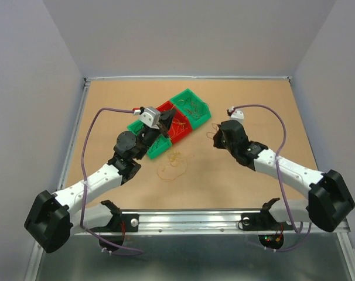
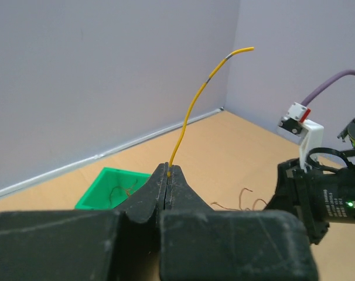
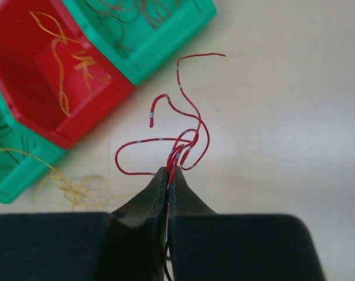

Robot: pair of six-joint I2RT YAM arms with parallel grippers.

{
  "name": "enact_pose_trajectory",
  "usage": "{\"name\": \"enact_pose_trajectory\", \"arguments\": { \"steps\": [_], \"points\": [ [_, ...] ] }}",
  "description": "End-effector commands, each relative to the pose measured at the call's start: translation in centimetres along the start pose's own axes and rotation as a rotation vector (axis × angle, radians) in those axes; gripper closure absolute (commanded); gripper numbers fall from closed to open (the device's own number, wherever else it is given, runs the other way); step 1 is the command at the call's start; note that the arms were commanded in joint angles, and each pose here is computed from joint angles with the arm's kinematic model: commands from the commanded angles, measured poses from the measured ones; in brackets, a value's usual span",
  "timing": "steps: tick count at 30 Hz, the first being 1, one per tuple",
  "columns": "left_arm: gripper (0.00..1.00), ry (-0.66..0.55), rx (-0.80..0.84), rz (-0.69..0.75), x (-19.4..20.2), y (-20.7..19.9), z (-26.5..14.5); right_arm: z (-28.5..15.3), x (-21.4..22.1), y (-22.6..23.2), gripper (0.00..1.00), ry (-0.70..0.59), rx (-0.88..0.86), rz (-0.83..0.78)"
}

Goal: Untangle the cables

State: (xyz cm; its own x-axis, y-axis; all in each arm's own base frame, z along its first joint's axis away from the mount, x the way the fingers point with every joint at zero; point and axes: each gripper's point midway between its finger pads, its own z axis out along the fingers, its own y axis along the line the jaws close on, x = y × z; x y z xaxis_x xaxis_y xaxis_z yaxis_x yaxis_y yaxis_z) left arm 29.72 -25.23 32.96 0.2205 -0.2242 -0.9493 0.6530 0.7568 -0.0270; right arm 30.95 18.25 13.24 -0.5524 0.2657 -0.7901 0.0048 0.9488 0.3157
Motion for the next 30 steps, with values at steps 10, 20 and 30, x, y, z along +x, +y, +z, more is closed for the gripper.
{"name": "enact_pose_trajectory", "arguments": {
  "steps": [10,20,30],
  "points": [
    [1.0,-0.047,-0.147,0.002,-0.6,2.9,0.1,8.4,-13.8,14.5,0.99,-0.133,-0.39,-0.155],
    [1.0,-0.025,-0.141,0.005,0.2,2.8,0.4,18.5,-12.9,11.9,0.99,0.058,-0.488,-0.12],
    [1.0,-0.03,-0.087,-0.005,-0.1,1.9,0.4,23.7,-2.0,6.1,0.99,0.279,-0.37,-0.29]
  ]
}}
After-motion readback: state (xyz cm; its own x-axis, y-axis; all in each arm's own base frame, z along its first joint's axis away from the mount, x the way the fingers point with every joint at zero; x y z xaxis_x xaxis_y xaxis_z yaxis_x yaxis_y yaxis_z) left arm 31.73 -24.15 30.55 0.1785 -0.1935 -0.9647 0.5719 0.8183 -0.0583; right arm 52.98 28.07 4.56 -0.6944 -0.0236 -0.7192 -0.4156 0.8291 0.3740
